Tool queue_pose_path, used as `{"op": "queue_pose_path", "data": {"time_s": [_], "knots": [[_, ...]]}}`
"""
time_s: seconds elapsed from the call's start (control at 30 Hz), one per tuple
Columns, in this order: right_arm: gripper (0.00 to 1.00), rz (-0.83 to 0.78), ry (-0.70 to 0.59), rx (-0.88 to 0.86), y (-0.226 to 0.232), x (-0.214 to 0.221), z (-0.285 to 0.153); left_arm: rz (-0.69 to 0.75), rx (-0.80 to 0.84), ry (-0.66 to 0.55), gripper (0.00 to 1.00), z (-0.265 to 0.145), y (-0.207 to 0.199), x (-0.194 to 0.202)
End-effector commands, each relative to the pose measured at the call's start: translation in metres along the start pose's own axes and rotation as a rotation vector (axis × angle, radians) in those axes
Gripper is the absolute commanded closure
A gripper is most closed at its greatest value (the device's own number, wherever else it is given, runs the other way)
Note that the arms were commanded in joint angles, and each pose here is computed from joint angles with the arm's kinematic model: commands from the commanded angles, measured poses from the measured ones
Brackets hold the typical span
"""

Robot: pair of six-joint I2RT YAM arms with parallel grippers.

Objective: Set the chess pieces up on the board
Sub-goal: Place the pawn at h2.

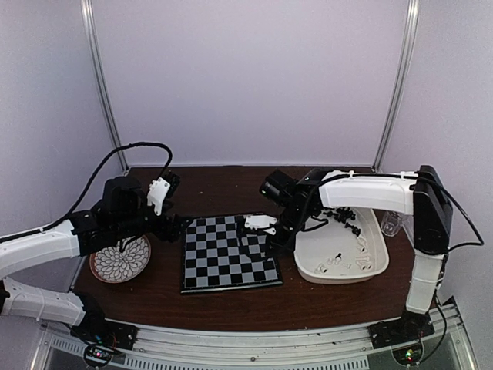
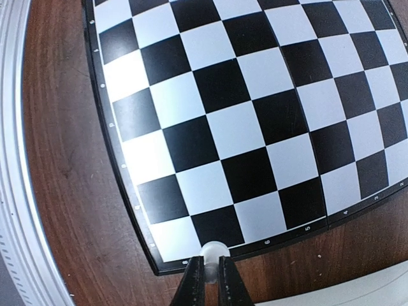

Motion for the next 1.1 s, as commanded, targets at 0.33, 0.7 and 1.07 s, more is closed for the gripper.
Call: {"op": "queue_pose_path", "data": {"time_s": [0.33, 0.7, 1.07], "knots": [[1.00, -0.016, 0.047, -0.003, -0.006, 0.006, 0.034, 0.008, -0.097, -0.022, 0.20, -0.002, 0.010, 0.001], [1.00, -0.015, 0.060, -0.042, 0.001, 0.012, 0.041, 0.014, -0.101, -0.022, 0.20, -0.002, 0.010, 0.000], [0.98, -0.008, 0.074, -0.034, -0.002, 0.012, 0.046, 0.013, -0.099, -0.023, 0.20, -0.002, 0.010, 0.000]]}}
Point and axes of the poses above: each gripper's point midway between its finger pads, its own z axis out along the fingers, its own y axis along the line the jaws close on, x = y × z, the point moved 8 cm from there along -z, back along the fingers, and after that the axes turned 10 degrees about -z, right-handed, at the moved point
